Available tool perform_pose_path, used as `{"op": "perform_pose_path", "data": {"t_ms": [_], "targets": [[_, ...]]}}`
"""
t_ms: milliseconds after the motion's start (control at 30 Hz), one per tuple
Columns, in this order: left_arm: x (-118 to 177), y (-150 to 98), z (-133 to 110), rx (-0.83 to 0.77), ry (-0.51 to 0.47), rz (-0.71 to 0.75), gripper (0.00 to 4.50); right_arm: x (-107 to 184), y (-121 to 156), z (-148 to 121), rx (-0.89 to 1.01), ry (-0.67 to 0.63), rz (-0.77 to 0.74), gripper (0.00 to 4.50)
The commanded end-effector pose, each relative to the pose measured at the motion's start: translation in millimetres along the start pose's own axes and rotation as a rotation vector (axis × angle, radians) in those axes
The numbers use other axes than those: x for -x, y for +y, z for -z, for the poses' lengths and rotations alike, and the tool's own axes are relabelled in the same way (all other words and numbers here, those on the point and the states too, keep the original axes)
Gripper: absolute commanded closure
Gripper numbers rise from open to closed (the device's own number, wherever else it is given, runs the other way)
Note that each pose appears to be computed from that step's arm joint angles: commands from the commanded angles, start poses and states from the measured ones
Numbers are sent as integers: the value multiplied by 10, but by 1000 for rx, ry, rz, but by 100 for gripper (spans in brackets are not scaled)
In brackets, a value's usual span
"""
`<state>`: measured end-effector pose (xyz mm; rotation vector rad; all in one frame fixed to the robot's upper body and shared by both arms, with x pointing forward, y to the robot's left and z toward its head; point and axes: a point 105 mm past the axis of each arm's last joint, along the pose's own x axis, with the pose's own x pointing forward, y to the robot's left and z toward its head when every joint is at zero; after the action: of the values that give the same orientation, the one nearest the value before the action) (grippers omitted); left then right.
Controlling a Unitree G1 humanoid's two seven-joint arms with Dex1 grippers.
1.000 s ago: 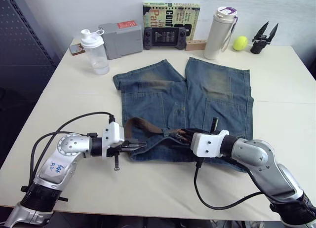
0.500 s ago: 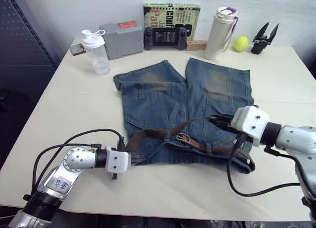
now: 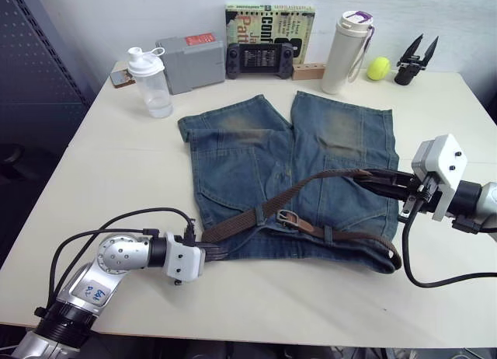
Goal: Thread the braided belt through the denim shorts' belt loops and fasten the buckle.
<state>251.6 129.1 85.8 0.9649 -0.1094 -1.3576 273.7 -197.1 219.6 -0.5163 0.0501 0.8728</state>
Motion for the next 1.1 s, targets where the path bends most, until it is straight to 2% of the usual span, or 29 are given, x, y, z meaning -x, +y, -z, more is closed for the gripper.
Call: {"op": "perform_pose_path", "data": {"t_ms": [33, 233, 367, 500, 600, 700, 767, 900, 1100], "targets": [[2, -29, 105, 33, 34, 3, 446, -84, 144, -27, 111, 21, -39, 450], [193, 440, -215, 69, -86, -125, 446, -312, 228, 13, 302, 37, -21, 450], [389, 612, -411, 140, -139, -113, 318, -415, 218, -62, 372, 7, 13, 450], [503, 654, -510, 254, -148, -56, 130, -477, 222, -106, 407, -11, 21, 450], [551, 927, -632, 340, -219, -132, 5, -524, 246, -173, 443, -35, 16, 450], [495, 1250, -704, 370, -245, -227, 5, -583, 287, -245, 477, -55, 0, 450], [378, 1393, -714, 322, -214, -281, 5, -641, 334, -295, 505, -68, -20, 450], [178, 1392, -696, 272, -153, -288, 5, -725, 406, -319, 539, -66, -47, 450], [96, 1426, -613, 225, -71, -352, 5, -770, 411, -342, 564, -60, -42, 450]]}}
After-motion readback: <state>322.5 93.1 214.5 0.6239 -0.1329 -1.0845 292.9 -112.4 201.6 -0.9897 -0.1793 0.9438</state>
